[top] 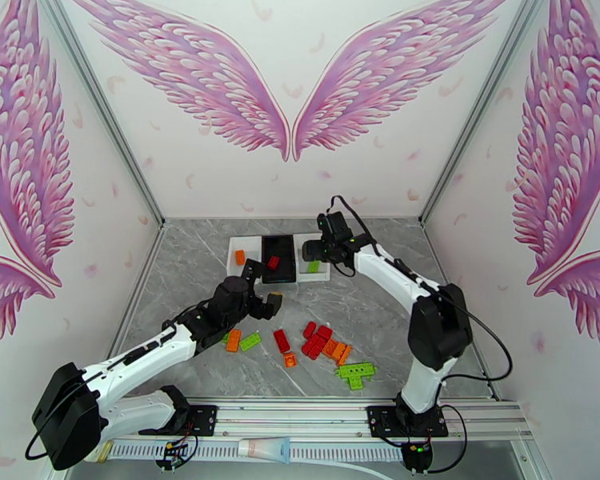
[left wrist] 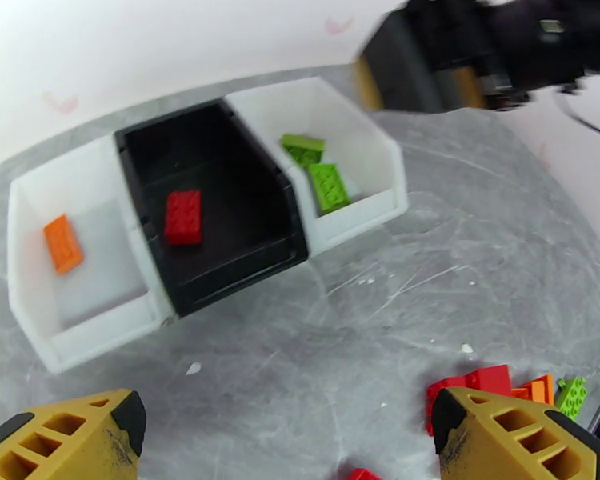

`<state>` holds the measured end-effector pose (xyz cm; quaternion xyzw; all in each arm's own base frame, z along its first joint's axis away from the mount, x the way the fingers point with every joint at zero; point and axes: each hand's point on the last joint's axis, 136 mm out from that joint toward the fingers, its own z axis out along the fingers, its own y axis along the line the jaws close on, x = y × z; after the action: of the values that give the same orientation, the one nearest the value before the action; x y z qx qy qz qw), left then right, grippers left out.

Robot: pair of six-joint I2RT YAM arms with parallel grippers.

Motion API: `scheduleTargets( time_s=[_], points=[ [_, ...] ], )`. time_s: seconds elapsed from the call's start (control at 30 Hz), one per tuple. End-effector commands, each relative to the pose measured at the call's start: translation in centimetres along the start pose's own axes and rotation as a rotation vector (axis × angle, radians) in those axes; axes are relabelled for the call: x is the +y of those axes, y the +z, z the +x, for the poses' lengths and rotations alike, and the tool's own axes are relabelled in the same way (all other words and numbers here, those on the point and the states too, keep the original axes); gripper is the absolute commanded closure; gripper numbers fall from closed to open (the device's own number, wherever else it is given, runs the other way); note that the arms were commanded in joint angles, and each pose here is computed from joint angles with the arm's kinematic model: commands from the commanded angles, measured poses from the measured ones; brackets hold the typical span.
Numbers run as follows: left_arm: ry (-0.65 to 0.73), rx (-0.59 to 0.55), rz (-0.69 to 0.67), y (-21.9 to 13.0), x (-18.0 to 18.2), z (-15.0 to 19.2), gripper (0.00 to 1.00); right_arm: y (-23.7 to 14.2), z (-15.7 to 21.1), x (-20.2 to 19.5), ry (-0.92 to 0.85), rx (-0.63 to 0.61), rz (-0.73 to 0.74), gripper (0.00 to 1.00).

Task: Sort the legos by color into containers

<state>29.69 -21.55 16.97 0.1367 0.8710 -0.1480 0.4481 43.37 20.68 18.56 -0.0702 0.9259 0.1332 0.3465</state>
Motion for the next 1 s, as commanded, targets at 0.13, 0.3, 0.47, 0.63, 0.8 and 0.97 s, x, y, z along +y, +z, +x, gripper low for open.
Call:
scheduleTargets(
  time_s=[0.13, 0.3, 0.47, 0.63, 0.8, 0.97],
  points=[
    [-0.179, 0.188, -0.300, -2.5, 4.8, 3.8, 0.01, -3.6, 2.3, 3.5, -0.204, -0.064, -0.240, 0.08],
    [-0.232, 0.322, -0.362, -3.1, 5.6, 7.3, 0.01, -3.5, 4.1, 4.8, -0.255, -0.033, -0.300, 0.07],
    [-0.273, 0.461, -0.393, -3.4, 5.9, 10.4, 0.01, -3.3, 4.4, 6.2, -0.263, -0.018, -0.344, 0.06],
    [-0.322, 0.543, -0.359, -2.0, 5.2, 13.0, 0.01, -2.8, 4.9, 6.4, -0.289, 0.007, -0.344, 0.06],
    [-0.359, 0.584, -0.391, -1.6, 5.5, 14.6, 0.04, -2.1, 5.4, 6.2, -0.327, 0.052, -0.331, 0.08],
    [-0.395, 0.589, -0.421, -2.2, 6.4, 15.7, 0.08, -1.7, 5.5, 6.0, -0.340, 0.065, -0.320, 0.08]
  ],
)
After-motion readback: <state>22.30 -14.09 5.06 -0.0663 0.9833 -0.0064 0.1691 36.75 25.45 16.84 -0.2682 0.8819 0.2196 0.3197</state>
